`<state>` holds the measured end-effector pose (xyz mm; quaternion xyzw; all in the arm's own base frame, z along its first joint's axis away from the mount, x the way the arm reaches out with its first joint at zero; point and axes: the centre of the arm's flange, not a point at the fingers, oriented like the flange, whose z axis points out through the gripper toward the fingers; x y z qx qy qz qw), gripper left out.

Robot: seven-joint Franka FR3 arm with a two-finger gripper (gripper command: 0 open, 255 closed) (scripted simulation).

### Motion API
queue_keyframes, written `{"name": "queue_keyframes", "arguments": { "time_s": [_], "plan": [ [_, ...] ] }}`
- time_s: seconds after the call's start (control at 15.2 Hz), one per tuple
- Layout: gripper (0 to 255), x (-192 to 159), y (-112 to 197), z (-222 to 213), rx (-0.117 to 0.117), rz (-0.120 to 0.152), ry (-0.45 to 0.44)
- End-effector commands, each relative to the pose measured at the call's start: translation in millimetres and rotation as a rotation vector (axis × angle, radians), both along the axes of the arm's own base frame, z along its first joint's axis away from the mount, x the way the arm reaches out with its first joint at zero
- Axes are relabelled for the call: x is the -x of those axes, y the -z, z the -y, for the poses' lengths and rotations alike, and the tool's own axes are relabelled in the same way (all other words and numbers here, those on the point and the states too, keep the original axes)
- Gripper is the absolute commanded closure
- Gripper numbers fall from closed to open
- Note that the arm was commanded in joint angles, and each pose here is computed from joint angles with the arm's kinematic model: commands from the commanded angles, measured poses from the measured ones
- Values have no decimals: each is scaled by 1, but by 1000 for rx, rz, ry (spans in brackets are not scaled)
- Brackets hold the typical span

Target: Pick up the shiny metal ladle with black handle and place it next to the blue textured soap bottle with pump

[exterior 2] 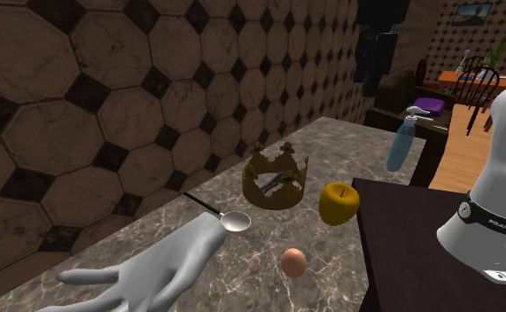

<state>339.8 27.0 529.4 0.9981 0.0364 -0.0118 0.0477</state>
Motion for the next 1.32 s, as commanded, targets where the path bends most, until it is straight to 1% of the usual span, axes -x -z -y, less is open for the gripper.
{"name": "queue_keyframes", "arguments": {
  "time_s": [0.0, 1.25],
  "plan": [
    [0, -17, 20, -5, -9, 12, 28],
    [0, -177, 202, -12, -89, 96, 282]
  ]
}}
